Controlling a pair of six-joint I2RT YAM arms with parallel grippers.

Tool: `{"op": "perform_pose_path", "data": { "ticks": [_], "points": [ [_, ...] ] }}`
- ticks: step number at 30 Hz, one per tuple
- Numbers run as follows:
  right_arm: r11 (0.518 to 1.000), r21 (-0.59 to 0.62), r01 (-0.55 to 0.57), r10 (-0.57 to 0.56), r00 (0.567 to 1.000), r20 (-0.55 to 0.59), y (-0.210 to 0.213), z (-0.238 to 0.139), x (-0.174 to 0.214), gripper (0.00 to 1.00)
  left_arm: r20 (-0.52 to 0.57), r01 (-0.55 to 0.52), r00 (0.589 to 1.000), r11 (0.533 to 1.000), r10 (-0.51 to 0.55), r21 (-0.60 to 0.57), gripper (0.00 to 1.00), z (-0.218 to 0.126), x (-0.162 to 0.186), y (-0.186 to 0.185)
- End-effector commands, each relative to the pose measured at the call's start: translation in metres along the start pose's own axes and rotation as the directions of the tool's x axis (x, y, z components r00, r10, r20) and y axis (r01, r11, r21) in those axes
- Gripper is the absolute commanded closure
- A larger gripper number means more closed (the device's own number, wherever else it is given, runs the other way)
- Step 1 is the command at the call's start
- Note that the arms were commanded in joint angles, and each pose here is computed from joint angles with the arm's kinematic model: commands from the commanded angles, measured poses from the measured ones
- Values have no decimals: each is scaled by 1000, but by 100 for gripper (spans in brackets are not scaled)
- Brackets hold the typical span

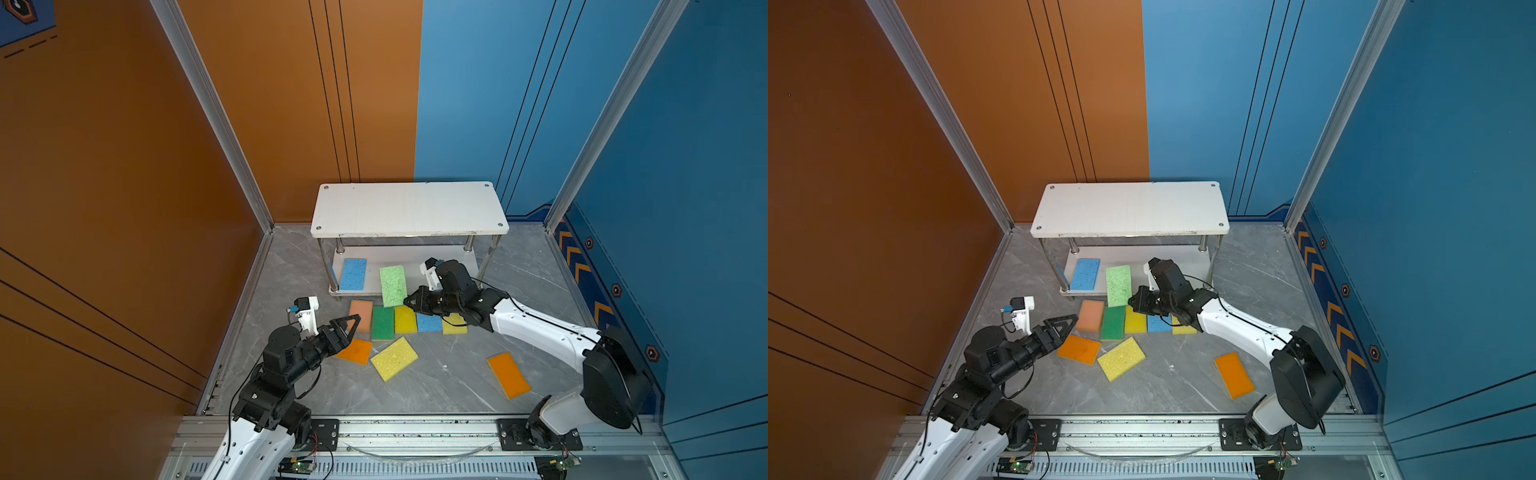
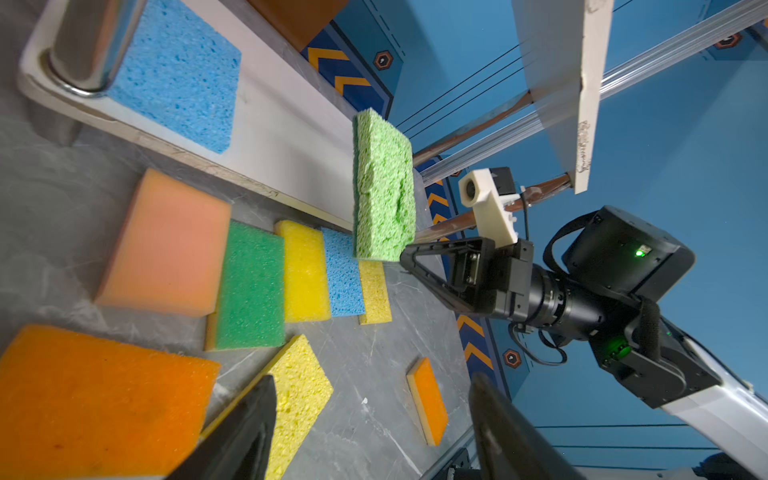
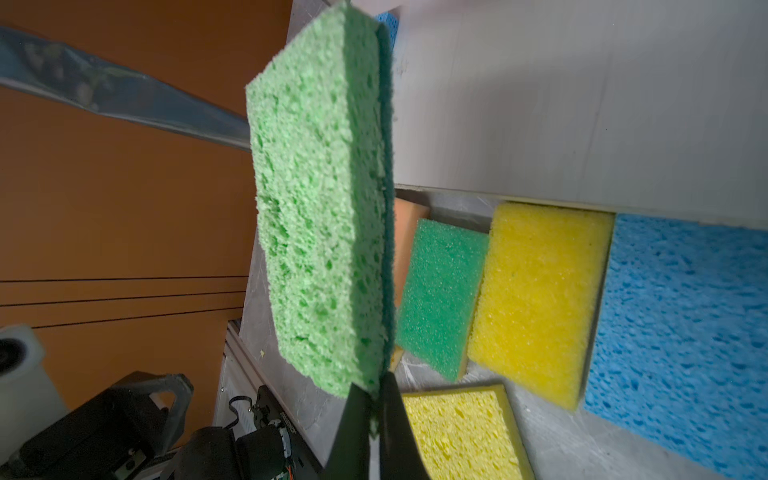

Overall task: Place and organize the cleaning sponges onto the shelf
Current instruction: 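Place the light green sponge beside the blue one with right gripper while left gripper retracts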

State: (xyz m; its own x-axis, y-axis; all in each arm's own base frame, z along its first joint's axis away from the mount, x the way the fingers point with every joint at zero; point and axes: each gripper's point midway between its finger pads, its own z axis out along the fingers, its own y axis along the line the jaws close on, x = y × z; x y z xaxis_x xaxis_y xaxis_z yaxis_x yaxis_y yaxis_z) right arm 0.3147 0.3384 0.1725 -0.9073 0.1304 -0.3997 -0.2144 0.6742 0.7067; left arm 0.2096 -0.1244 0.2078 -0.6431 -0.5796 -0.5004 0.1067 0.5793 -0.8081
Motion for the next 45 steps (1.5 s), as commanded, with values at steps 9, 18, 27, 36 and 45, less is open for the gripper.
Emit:
{"op": "perform_pose_path", "data": {
  "ticks": [9, 18, 27, 36, 45],
  "points": [
    [989, -78, -125, 124, 992, -12, 2, 66, -44, 96, -49, 15, 999, 998, -18, -59, 27, -7, 5, 17],
    [971, -104, -213, 213, 977, -17, -6, 98, -54, 96, -45, 38, 998, 997, -41, -62, 27, -10, 3, 21],
    [966, -96, -241, 241, 970, -9, -14, 108, -56, 95, -47, 57, 997, 997, -60, -59, 27, -11, 3, 26],
    [964, -90, -250, 251, 968, 0, -18, 109, -58, 93, -46, 70, 996, 996, -73, -59, 26, -11, 3, 29],
    [961, -89, -260, 261, 965, -6, -22, 113, -55, 87, -50, 71, 996, 996, -73, -54, 27, -11, 3, 27]
  ]
}}
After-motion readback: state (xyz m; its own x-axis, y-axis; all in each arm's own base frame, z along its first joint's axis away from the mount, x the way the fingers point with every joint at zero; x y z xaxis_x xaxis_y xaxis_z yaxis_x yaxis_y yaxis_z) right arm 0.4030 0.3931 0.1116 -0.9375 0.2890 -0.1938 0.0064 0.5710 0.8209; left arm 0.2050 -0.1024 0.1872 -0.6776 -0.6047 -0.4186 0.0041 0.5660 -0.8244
